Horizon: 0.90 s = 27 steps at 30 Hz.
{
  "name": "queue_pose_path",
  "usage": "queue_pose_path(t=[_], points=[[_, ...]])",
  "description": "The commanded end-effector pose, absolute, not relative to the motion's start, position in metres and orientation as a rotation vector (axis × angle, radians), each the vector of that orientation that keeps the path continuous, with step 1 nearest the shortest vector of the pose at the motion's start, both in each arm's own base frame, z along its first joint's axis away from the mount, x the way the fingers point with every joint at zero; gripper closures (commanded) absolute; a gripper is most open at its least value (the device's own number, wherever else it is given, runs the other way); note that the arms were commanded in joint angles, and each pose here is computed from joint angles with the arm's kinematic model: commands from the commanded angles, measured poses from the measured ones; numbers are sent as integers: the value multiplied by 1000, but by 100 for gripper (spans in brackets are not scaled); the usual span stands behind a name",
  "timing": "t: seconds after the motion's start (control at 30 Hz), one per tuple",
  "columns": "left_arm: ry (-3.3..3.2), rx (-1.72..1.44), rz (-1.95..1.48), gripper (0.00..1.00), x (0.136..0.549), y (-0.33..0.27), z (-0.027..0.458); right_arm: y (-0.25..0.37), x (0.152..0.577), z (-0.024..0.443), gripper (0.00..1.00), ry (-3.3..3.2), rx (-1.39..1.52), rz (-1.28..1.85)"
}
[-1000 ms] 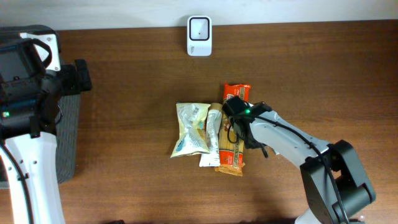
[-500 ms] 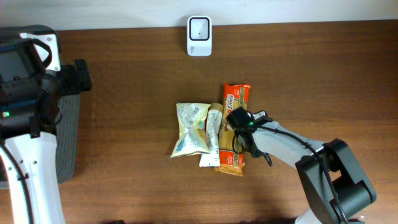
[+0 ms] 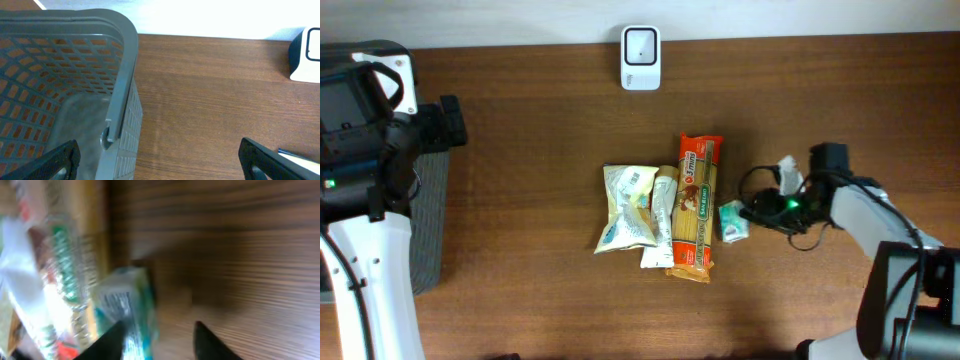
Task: Scan the item barcode
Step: 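Lift the teal packet and hold it up to the white scanner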
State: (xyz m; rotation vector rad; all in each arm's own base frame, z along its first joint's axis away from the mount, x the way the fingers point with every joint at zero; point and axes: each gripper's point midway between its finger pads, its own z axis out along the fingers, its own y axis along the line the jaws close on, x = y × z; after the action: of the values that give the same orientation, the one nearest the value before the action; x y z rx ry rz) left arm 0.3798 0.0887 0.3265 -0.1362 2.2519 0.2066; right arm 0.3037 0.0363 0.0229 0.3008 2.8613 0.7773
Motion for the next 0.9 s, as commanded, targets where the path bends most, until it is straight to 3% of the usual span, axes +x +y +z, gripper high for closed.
queue_pose_path(t=[0.0,0.07,0.17,0.33,0.4,0.43,0.53,0.73,0.87], points=[[2241,-127,223,1,380,90,331,12,294,10,37,2905,377,681],[2241,-127,223,1,380,90,331,33,297,24,33,2828,196,874],[2241,-127,223,1,380,90,331,37,298,26,34,2801,110,904],[2241,-127,223,1,380,90,331,48,281,-1,67,2800,107,902],[2241,-127,223,1,380,90,331,49,276,-4,72,2809,112,907],[2241,-127,223,1,380,90,331,48,278,-4,96,2806,161,912],[2241,-127,223,1,380,90,331,72,290,33,96,2668,147,1181],[2241,-127,223,1,380,90,331,101,311,203,96,1980,-120,1860],[2241,-127,223,1,380,90,331,100,311,252,96,1976,-109,1856]])
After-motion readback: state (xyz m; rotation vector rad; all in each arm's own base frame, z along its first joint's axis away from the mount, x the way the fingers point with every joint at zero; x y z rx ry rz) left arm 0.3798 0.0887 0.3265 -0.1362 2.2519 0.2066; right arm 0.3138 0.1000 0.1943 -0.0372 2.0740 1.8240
